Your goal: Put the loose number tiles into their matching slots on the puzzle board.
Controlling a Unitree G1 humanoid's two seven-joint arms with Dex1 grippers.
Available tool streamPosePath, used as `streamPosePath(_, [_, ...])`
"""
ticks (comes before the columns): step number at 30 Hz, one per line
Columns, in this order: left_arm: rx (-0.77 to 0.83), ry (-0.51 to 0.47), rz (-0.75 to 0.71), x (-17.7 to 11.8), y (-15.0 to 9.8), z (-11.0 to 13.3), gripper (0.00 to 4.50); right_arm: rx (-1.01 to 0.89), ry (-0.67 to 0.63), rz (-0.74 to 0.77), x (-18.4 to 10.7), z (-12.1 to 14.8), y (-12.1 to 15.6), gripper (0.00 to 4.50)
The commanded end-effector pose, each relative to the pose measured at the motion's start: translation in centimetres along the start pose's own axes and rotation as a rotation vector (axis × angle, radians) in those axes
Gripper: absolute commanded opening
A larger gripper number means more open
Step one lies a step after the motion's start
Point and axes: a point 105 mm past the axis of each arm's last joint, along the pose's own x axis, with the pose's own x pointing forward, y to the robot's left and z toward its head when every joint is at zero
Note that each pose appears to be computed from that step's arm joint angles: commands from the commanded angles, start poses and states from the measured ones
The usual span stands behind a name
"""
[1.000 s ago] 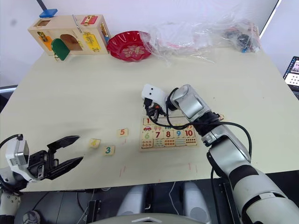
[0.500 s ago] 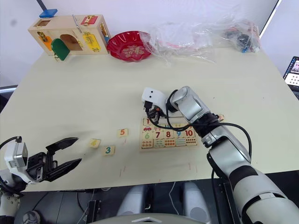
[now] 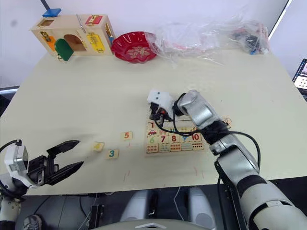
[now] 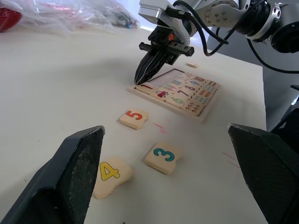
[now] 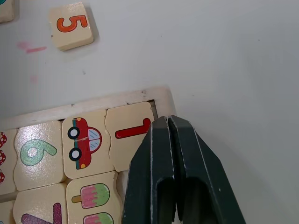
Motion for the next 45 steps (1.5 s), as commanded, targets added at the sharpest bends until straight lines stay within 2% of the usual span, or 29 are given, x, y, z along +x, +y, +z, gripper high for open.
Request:
streamPosePath(1, [0.005,-0.028,0.112,0.1,0.8,0.6,4.5,-0.032,-0.431,-0.104,-7.1,2.8,0.3,0.03])
streamPosePath(6, [-0.031,0.001,0.159,-0.4,1.0,0.2,4.5,0.049,-0.5,-0.141,-11.9,-0.3,2.8,0.03])
streamPosePath(8, [-0.038,0.013,0.172,-0.8,1.1,0.1,4.5,0.068,-0.481,-0.176,-13.3,-1.6,3.4,0.54])
streamPosePath(10, [-0.047,0.029,0.181,-1.3,1.1,-0.1,4.5,0.103,-0.481,-0.259,-16.2,-3.8,4.6,1.3])
streamPosePath(15, [-0.057,0.068,0.185,-2.3,1.0,-0.5,4.5,0.175,-0.408,-0.46,-21.9,-8.4,7.5,3.74])
streamPosePath(17, [-0.061,0.085,0.184,-2.8,1.1,-0.7,4.5,0.205,-0.375,-0.515,-23.4,-9.7,8.7,4.48])
streamPosePath(24, [-0.071,0.104,0.17,-3.1,1.5,-1.0,4.5,0.302,-0.267,-0.63,-26.7,-13.5,11.4,4.48])
streamPosePath(33, [-0.071,0.109,0.152,-3.0,1.9,-1.5,4.5,0.312,-0.246,-0.629,-26.8,-14.1,11.4,4.48])
streamPosePath(39, [-0.058,0.075,0.126,-2.1,2.0,-1.0,4.5,0.292,-0.243,-0.586,-26.8,-13.2,9.7,4.48])
streamPosePath(43, [-0.046,0.033,0.038,-0.1,1.8,0.2,4.5,0.15,-0.088,-0.563,-26.9,-12.9,6.6,4.48])
streamPosePath(44, [-0.03,0.025,0.02,0.3,1.7,0.5,4.5,0.139,-0.065,-0.542,-26.7,-13.0,6.2,4.48])
streamPosePath(45, [-0.017,0.017,0.001,0.7,1.7,0.7,4.5,0.123,-0.094,-0.468,-26.3,-12.6,6.3,4.48])
